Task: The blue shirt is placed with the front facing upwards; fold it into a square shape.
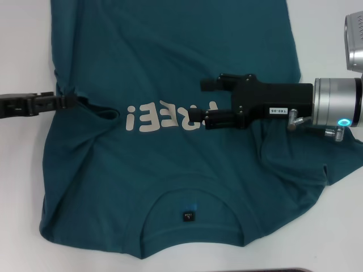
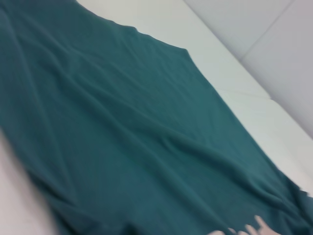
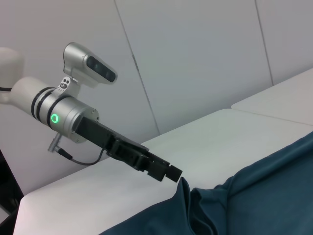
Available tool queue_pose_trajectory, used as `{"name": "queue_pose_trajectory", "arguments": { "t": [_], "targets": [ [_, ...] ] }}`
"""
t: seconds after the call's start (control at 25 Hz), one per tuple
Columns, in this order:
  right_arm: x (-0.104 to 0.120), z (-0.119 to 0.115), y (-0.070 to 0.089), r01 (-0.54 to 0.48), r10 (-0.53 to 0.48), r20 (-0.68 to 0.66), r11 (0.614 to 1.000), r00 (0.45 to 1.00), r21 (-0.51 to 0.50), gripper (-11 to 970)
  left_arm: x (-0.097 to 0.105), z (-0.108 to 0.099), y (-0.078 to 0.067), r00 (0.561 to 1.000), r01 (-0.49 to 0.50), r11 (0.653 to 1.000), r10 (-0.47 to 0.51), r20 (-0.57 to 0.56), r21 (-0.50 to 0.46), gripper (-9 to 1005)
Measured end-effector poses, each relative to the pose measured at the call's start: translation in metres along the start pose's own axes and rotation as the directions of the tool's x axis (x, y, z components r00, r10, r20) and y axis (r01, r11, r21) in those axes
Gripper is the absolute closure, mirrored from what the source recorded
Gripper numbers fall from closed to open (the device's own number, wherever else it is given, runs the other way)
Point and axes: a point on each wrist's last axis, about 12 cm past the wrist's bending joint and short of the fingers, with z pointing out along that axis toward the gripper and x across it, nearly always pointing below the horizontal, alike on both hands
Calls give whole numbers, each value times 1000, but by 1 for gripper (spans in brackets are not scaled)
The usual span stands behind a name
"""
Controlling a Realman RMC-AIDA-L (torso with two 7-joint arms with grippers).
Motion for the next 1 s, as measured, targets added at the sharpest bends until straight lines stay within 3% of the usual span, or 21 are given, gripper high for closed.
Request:
{"name": "queue_pose_trajectory", "arguments": {
  "t": [0.2, 0.48, 1.0],
  "targets": [
    [0, 0, 1, -2, 2, 2, 1000, 1000, -6, 51, 3, 0, 10, 1000, -5, 997, 7, 25, -73, 150],
    [-2, 0, 1, -6, 6, 3, 1000, 1000, -9, 52, 7, 4, 13, 999, -24, 995, 27, 28, -93, 149],
    [-3, 0, 0, -4, 4, 3, 1000, 1000, -8, 52, 18, 13, 3, 998, -62, 998, 62, -10, -16, 152]
  ]
}}
